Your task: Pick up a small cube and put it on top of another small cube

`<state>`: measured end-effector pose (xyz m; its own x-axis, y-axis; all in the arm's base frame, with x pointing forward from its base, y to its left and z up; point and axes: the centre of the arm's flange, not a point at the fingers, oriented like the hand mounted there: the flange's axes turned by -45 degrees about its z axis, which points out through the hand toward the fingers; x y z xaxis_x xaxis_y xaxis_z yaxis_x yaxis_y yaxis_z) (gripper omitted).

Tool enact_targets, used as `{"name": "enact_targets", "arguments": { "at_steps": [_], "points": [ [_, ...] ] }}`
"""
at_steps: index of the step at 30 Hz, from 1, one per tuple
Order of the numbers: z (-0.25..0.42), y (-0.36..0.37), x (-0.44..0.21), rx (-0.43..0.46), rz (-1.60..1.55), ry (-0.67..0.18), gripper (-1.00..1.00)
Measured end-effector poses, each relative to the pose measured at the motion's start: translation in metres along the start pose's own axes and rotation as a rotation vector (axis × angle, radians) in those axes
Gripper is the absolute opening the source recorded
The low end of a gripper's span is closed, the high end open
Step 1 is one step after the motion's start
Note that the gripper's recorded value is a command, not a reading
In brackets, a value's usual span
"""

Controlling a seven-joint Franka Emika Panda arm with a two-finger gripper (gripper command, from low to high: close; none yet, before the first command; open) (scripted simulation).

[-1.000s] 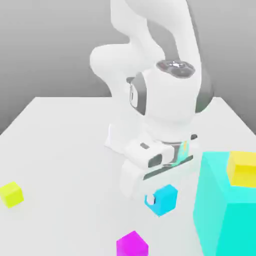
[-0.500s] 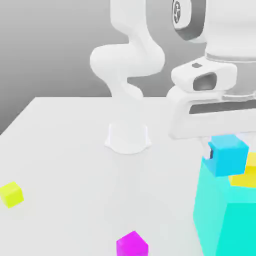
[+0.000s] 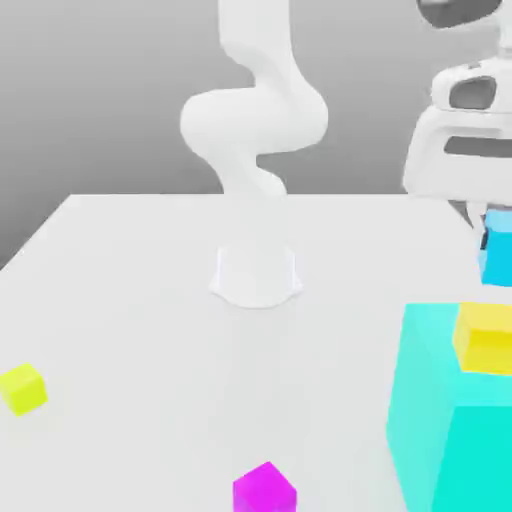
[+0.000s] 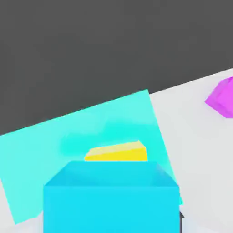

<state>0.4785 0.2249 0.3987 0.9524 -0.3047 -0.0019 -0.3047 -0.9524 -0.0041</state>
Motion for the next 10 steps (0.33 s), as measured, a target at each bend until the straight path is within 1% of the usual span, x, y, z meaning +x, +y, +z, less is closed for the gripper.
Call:
{"name": "enact_targets", "arguments": {
  "at_steps": [6,10],
  "points": [
    [0.005,0.0,-0.001,-0.002,-0.001,0.001,1.0],
    [-0.043,0.0,0.0,-0.004,0.001,0.002,1.0]
  ]
}}
